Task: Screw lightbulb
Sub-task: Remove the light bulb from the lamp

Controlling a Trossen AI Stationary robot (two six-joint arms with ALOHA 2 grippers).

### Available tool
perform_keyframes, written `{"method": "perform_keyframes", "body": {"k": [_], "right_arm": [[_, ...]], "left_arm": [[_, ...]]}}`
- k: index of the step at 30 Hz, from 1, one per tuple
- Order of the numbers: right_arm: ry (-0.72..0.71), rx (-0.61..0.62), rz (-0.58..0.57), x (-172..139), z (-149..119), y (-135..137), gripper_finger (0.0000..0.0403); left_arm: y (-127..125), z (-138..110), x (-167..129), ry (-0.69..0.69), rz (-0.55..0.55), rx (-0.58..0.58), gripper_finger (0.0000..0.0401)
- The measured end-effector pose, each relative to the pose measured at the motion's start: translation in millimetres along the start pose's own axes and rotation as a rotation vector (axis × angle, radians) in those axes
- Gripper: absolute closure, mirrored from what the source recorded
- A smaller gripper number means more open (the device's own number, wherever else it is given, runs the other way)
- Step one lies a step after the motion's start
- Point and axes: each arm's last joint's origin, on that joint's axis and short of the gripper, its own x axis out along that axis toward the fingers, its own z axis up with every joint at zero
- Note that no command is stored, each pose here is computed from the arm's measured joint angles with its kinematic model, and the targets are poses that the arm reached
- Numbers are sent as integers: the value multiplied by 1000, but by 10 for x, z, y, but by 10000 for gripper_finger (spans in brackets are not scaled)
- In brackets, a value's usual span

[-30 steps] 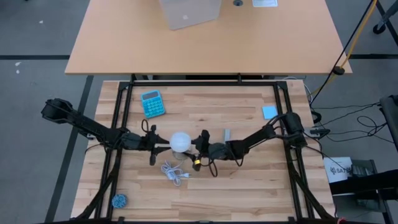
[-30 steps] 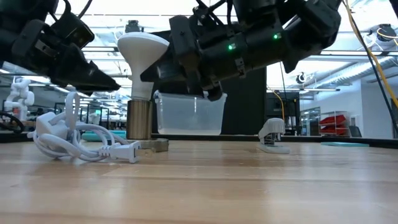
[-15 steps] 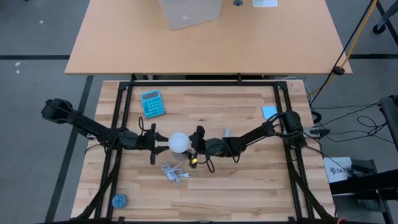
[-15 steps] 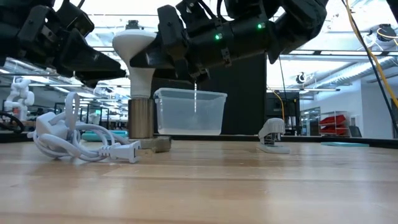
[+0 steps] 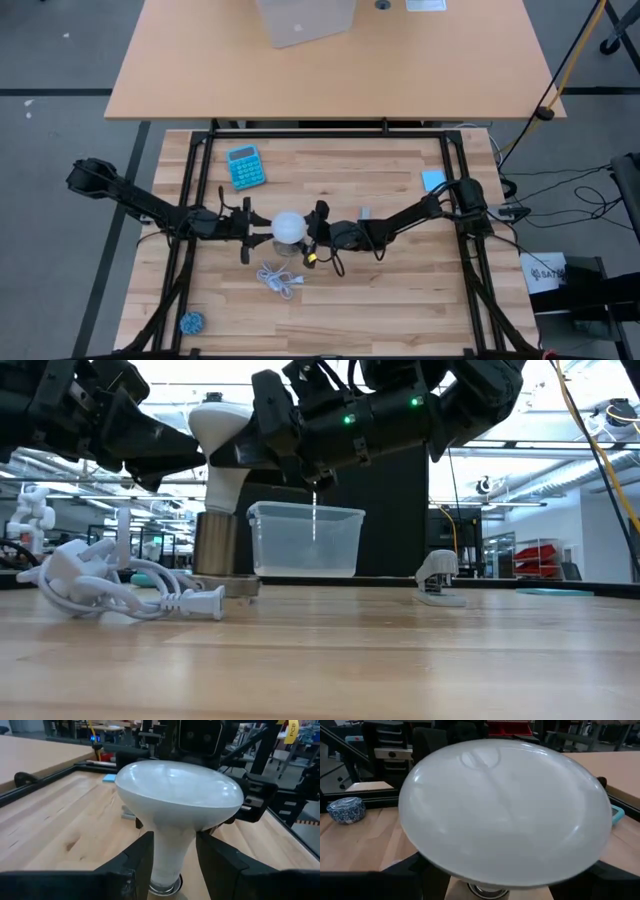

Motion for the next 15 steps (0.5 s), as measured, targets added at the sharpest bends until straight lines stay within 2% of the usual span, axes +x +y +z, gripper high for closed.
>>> {"method": "perform_keyframes", "body": {"k": [5, 15], "right_arm": [[12, -7, -1, -1, -12, 0, 138], [151, -39, -1, -35, -156, 46, 138]], "left_arm": [[4, -24, 0, 24, 4, 8, 249], [16, -86, -4, 85, 20, 28, 253]]}}
